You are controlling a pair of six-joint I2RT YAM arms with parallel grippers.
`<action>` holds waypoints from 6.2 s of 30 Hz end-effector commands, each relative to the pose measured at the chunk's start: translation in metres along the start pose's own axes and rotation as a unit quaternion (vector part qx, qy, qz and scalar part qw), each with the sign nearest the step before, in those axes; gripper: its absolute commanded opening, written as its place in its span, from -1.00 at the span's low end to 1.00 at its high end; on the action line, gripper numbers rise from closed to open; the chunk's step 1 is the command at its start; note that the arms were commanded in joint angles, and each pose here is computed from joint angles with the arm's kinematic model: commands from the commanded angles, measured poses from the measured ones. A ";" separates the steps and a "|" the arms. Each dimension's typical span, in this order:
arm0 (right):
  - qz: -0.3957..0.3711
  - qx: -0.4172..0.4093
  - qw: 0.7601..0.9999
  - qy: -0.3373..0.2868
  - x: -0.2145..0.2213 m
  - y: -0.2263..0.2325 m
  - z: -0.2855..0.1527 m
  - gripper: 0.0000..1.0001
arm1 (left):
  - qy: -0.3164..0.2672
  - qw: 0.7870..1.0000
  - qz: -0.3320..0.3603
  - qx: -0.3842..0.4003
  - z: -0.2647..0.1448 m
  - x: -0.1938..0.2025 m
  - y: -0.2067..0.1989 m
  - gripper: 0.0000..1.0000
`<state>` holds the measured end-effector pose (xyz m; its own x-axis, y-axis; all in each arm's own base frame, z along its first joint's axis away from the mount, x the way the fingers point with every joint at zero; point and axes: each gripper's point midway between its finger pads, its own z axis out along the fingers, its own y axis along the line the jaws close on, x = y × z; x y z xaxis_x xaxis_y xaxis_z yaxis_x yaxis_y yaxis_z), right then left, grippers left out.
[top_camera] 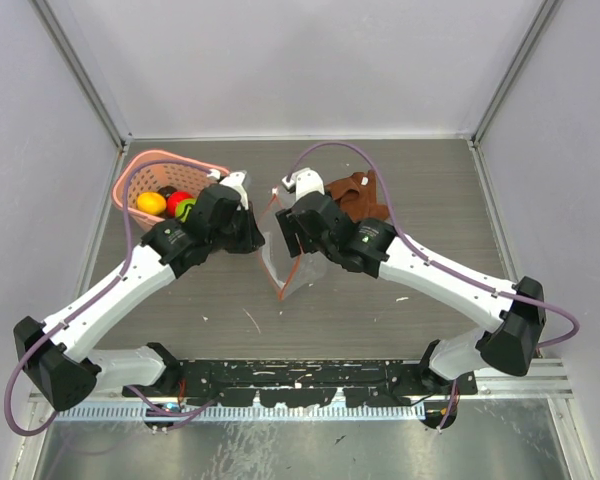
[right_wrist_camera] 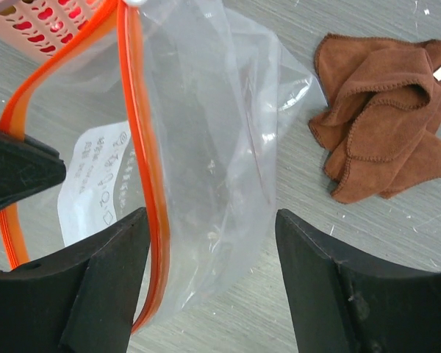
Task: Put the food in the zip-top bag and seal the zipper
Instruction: Open the zipper of the food storage bag, then pick up the fake fruit from the bin.
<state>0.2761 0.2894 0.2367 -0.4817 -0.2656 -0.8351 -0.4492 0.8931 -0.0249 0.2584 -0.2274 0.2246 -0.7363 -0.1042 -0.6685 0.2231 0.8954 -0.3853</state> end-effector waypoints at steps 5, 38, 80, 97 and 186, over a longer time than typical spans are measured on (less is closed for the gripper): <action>0.023 0.071 0.997 -0.005 -0.005 -0.030 -0.028 0.31 | -0.045 0.999 -0.012 0.017 -0.010 -0.028 -0.013 -1.00; -0.028 0.173 0.984 -0.043 -0.031 -0.056 -0.016 -0.99 | -0.118 0.993 -0.022 -0.008 -0.023 -0.052 0.009 0.32; -0.053 0.111 0.992 -0.031 -0.035 0.014 0.014 -0.98 | -0.060 0.986 -0.103 0.120 -0.024 -0.065 0.009 0.84; -0.065 0.123 0.990 -0.023 -0.026 0.002 0.005 -0.73 | -0.021 0.987 -0.120 0.101 0.015 -0.030 0.009 -0.93; -0.071 0.140 0.987 -0.037 -0.008 0.000 0.017 -0.99 | 0.023 0.966 -0.065 -0.250 -0.004 -0.106 0.209 0.70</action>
<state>0.2901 0.2878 0.2232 -0.3951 -0.4212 -0.8164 -0.2839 0.9012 -0.3275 0.3766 -0.0453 0.2208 -0.7408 -0.2176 -0.6355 -0.1670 0.9760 -0.1395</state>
